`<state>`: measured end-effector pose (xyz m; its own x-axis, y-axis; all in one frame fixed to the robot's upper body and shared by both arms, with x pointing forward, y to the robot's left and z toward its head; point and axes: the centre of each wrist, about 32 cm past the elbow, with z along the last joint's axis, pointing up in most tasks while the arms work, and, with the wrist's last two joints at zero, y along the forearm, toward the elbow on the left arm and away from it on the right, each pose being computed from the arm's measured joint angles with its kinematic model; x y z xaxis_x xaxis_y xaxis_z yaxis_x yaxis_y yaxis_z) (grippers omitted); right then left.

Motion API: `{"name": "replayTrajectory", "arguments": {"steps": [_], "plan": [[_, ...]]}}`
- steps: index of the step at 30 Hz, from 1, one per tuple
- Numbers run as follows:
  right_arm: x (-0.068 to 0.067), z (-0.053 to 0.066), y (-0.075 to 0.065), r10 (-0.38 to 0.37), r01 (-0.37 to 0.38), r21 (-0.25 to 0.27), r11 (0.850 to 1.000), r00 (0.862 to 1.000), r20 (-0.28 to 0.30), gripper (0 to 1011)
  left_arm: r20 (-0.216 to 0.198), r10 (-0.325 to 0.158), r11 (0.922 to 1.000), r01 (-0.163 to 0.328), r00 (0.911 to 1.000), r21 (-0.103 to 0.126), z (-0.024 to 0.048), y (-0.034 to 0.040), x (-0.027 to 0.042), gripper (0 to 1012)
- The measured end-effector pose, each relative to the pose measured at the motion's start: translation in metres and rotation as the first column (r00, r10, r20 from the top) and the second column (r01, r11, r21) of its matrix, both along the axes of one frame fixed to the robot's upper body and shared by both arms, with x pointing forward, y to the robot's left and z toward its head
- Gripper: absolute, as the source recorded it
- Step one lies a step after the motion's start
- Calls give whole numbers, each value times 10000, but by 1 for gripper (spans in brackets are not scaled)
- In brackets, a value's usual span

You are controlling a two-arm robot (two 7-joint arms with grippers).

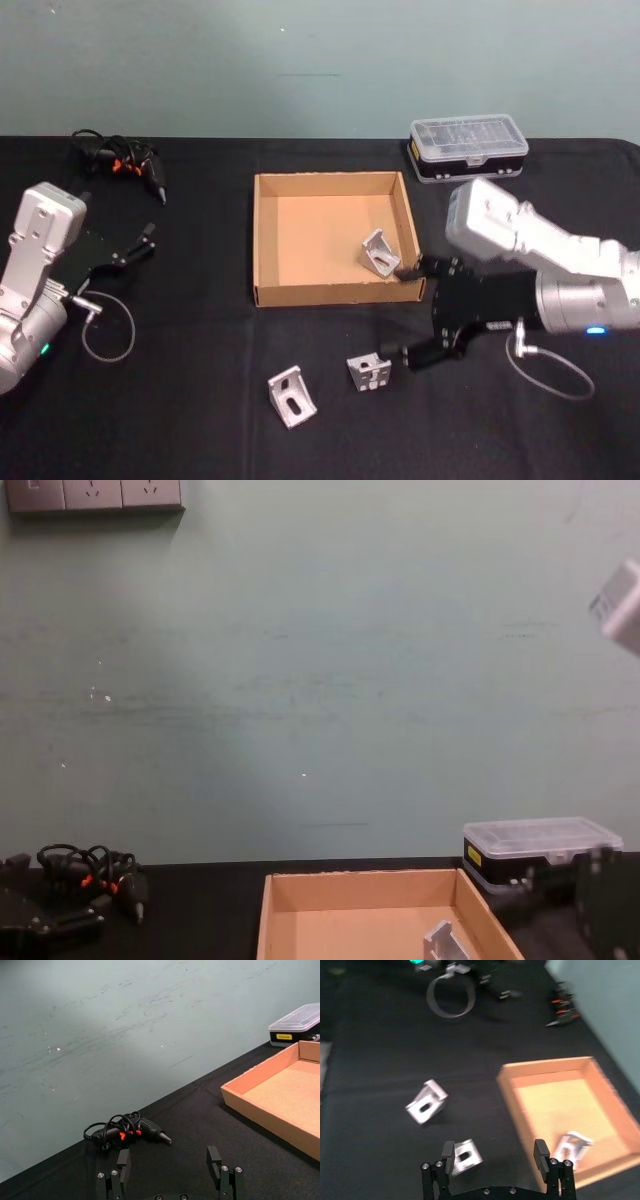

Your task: Use one hand to pick up the angle iron from the table and place it into the box.

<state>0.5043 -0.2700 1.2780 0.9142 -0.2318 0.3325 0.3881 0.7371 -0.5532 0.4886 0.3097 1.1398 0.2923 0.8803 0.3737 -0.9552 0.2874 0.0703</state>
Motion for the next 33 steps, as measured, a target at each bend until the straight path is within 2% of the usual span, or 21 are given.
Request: {"name": "replayTrajectory", "arguments": {"steps": [6,14,33], "plan": [[-6,3,55,962,-999,-781,9919,9941,-496,1004,0,1,10000,-1,10000,0,0,0,0,1000],[25,-28,150,1454,-1542,-1413,9779,9868,-706,1004,0,0,10000,0,10000,1,0,0,0,1000],[263,-252,321,1668,-1840,-1530,9709,9788,-1186,1004,0,0,10000,0,10000,0,0,0,0,1000]]}}
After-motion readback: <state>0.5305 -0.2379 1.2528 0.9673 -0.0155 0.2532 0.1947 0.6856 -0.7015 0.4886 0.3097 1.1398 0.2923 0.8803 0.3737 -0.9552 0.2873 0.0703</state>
